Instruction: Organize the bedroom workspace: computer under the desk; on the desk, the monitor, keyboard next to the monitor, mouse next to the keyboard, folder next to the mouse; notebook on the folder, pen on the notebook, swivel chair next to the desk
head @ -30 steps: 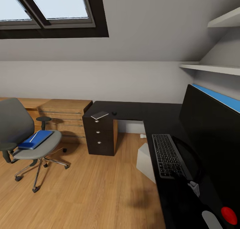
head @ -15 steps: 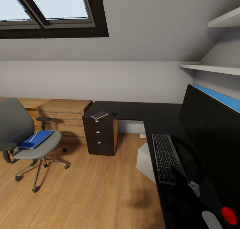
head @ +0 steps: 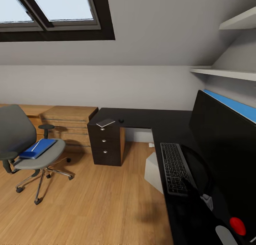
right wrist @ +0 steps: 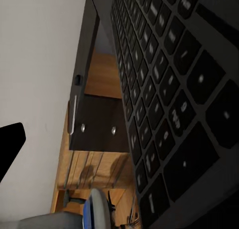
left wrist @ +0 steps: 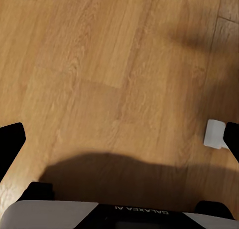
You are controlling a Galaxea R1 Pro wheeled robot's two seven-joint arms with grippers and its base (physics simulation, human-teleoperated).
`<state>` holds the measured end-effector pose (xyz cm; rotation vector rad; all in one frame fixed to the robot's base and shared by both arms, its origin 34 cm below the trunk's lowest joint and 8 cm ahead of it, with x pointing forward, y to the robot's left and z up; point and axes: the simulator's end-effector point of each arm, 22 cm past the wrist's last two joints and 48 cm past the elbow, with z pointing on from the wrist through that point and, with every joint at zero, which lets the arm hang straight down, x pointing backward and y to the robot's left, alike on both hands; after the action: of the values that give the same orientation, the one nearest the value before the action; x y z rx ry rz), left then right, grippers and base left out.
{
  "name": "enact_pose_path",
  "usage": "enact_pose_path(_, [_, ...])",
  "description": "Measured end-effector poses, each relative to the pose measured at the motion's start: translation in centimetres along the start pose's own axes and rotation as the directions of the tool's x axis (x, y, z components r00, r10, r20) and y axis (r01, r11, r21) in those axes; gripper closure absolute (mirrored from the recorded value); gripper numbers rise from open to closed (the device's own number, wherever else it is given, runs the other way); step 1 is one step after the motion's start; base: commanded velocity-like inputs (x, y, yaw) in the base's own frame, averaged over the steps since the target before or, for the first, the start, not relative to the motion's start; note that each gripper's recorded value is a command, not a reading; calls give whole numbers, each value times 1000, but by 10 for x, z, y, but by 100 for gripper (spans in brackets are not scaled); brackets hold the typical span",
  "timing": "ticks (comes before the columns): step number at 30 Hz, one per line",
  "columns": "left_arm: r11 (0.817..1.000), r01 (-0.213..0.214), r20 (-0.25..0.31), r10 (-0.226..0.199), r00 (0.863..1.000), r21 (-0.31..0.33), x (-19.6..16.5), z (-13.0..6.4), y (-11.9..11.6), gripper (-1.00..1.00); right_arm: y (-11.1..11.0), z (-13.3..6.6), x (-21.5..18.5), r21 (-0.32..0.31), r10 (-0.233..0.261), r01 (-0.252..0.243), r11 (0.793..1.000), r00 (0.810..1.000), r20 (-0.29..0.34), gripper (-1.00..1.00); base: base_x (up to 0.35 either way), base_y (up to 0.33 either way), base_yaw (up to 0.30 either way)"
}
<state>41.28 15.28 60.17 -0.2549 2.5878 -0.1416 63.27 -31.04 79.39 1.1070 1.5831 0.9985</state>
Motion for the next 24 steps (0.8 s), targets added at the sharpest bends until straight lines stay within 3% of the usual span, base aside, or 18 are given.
enact_pose_path(24, [1000,3,6,-3,1000,0,-1,0,0,-100,-3,0,3,7,-9,9,1000,1000,-5,-100,-28,-26,0])
